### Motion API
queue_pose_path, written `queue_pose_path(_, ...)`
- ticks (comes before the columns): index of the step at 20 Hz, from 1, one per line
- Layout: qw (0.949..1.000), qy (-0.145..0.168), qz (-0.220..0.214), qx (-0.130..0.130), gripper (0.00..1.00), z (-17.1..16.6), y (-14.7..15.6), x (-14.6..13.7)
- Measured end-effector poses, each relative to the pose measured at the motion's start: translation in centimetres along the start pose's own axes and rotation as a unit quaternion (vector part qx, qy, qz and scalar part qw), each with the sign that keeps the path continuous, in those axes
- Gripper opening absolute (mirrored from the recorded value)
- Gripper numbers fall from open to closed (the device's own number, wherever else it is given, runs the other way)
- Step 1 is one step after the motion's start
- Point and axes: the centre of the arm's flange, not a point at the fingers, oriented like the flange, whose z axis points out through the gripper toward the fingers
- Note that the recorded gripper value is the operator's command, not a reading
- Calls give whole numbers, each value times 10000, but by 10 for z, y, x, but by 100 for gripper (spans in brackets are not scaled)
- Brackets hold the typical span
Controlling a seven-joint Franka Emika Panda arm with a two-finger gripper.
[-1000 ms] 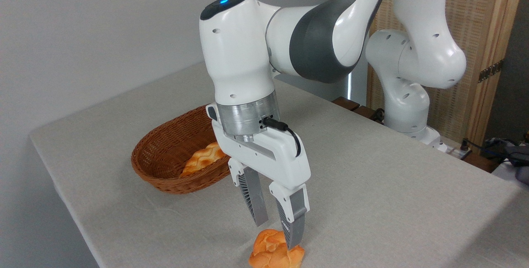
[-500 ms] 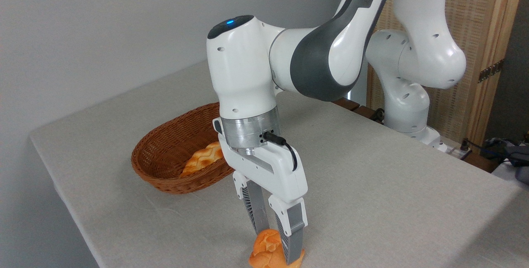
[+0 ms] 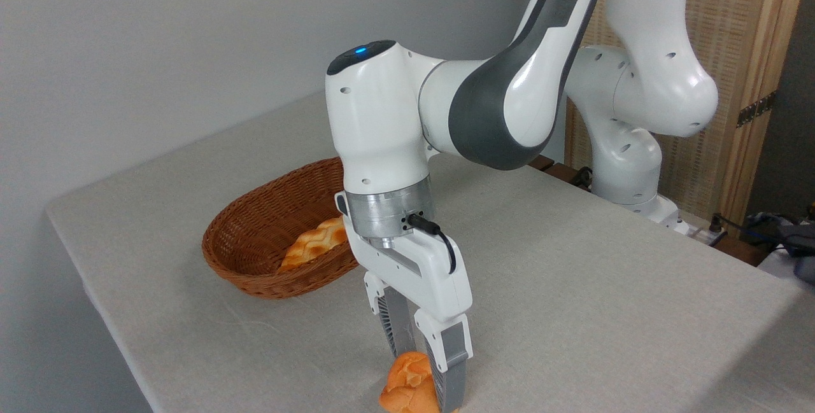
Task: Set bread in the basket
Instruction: 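Lower the gripper around the orange roll and close on it, then lift the held roll and carry it over the wicker basket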
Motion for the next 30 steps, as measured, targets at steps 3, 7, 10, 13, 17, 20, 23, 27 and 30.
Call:
queue_pose_path(3,10000,22,2,23,53,0,0,0)
queue_pose_path(7,10000,26,2,27,48,0,0,1)
queue_pose_path(10,10000,26,2,27,48,0,0,1)
queue_pose_path(13,10000,26,2,27,48,0,0,1)
queue_pose_path(17,10000,26,4,27,48,0,0,1)
queue_pose_path(20,10000,26,6,27,48,0,0,1)
queue_pose_path(23,10000,27,6,27,48,0,0,1)
queue_pose_path(27,10000,38,8,40,49,-2,0,1)
queue_pose_path(30,9997,177,-163,51,49,-15,2,8)
